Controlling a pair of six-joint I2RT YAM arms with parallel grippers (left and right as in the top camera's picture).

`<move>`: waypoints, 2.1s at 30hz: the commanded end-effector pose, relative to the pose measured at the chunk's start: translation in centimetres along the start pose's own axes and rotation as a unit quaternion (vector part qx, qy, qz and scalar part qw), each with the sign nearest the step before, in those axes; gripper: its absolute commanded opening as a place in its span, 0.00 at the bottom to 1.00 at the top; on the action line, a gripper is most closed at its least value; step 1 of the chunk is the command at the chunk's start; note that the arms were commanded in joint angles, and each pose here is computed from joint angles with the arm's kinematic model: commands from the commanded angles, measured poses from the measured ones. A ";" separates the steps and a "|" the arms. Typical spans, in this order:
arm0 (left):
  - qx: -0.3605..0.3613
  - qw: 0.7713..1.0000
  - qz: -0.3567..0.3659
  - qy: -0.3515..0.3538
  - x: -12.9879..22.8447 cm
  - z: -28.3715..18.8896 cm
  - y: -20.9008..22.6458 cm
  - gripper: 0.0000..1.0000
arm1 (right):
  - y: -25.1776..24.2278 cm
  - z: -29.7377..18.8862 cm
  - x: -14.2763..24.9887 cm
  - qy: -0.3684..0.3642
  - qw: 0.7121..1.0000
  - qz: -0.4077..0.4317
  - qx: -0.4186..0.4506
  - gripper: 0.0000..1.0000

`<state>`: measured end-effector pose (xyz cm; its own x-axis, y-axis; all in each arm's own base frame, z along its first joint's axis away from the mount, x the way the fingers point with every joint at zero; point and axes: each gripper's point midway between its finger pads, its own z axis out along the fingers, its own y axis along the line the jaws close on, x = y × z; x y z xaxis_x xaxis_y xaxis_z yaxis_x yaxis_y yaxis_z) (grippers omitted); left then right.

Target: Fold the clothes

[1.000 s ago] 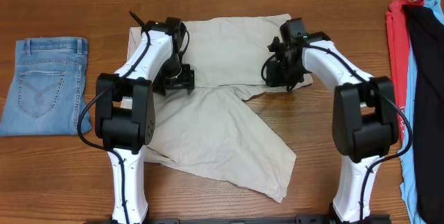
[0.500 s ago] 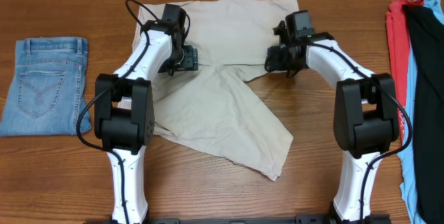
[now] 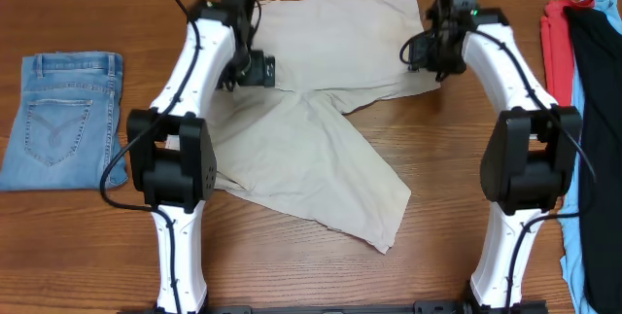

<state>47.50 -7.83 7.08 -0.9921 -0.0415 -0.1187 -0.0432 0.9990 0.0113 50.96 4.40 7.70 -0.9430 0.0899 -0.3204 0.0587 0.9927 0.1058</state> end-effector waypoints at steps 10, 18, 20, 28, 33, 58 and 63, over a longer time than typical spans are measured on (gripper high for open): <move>-0.040 0.998 -0.046 0.031 4.9 -11.1 4.4 1.00 | -3.3 -19.0 1.5 -0.064 0.990 0.128 0.010 0.66; -0.042 0.996 -0.053 0.064 8.2 -12.1 4.8 1.00 | -4.3 -21.9 9.2 0.053 0.987 0.147 0.035 0.70; -0.045 0.995 -0.054 0.070 9.6 -12.6 5.3 1.00 | -4.3 -22.2 10.3 0.071 0.986 0.147 0.038 0.72; -0.090 0.990 -0.065 0.088 15.5 -13.1 8.0 1.00 | -3.1 -24.9 14.9 0.063 0.986 0.155 0.003 0.79; -0.084 0.992 -0.069 0.063 16.0 -10.3 8.0 1.00 | -2.2 -24.9 18.9 0.059 0.985 0.158 -0.029 1.00; -0.047 0.993 -0.107 0.023 16.6 3.8 9.2 1.00 | 3.0 -5.1 31.2 0.197 0.930 0.220 -0.220 0.84; -0.050 0.992 -0.105 0.044 17.3 4.9 9.3 1.00 | 3.0 -3.8 30.1 0.182 0.933 0.215 -0.225 0.80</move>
<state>31.19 0.86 1.49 -0.9640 -0.2523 -0.0841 -0.2595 0.9617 0.0886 21.28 9.43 2.32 -0.9183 0.3615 0.1611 0.3881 0.7427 0.5457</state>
